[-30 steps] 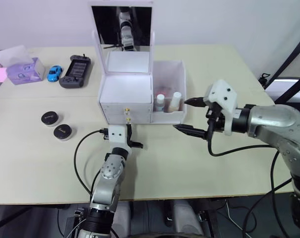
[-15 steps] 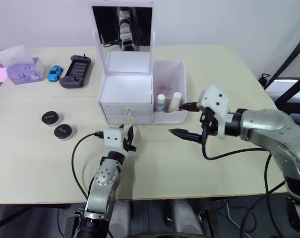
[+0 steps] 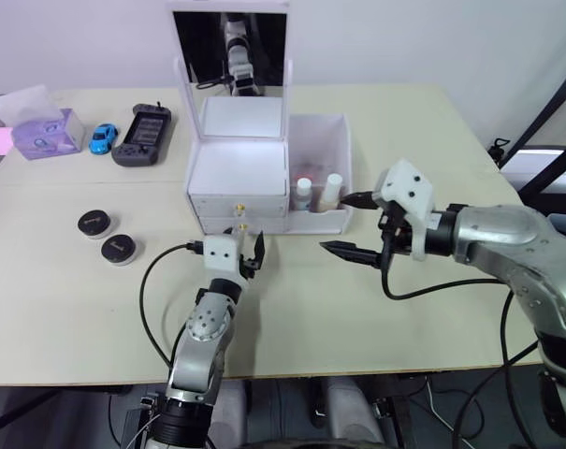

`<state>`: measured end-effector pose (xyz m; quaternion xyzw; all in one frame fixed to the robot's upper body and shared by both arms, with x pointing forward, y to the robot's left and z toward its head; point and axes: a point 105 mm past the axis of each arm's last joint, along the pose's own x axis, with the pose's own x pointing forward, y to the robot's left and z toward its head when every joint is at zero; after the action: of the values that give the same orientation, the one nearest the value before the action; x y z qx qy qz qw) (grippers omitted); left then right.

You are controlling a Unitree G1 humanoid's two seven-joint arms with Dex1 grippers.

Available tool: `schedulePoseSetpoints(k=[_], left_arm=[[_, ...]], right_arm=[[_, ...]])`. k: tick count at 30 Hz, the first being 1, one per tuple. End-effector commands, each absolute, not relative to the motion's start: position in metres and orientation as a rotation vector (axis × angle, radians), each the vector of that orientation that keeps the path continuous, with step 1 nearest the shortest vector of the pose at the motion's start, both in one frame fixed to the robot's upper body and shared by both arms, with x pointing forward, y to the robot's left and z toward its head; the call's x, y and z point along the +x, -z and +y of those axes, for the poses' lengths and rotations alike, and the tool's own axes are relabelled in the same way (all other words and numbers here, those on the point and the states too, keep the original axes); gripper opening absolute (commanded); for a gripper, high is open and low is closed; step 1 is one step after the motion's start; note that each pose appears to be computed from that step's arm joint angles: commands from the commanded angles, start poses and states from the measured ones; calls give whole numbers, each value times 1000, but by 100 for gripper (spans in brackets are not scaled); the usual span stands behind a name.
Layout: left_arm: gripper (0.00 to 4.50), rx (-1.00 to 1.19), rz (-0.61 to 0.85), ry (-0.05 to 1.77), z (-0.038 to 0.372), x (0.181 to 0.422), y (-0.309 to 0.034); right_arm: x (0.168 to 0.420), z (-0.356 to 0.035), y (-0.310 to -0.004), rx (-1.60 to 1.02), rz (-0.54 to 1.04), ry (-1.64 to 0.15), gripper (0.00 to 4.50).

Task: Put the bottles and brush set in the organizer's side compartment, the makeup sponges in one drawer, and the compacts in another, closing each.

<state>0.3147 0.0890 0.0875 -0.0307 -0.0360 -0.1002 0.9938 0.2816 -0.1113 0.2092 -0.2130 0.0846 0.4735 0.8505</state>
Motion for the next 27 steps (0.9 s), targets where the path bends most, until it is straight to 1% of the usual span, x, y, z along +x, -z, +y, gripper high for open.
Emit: schedulePoseSetpoints(k=[1, 3, 4, 8, 11, 14, 20, 24, 27], left_arm=[[146, -91, -119, 207, 87, 315, -98], [43, -91, -121, 204, 87, 314, -99], [23, -89, -122, 201, 87, 314, -99], [23, -93, -122, 214, 87, 310, -100], [23, -66, -110, 249, 84, 301, -99], [23, -41, -94, 282, 81, 286, -97], [23, 5, -33, 270, 94, 254, -93], [23, 28, 38, 263, 107, 227, -89], [23, 22, 92, 259, 110, 211, -85]], right_arm=[[279, -111, -221, -489, 129, -991, 450], [279, -112, -220, -490, 130, -991, 450], [278, -112, -220, -490, 131, -991, 450], [278, -111, -218, -490, 134, -997, 450], [277, -108, -217, -485, 132, -1014, 450], [274, -105, -215, -472, 133, -1034, 450], [269, -97, -210, -443, 143, -1082, 450], [269, -93, -204, -429, 153, -1112, 450], [271, -92, -202, -426, 156, -1119, 450]])
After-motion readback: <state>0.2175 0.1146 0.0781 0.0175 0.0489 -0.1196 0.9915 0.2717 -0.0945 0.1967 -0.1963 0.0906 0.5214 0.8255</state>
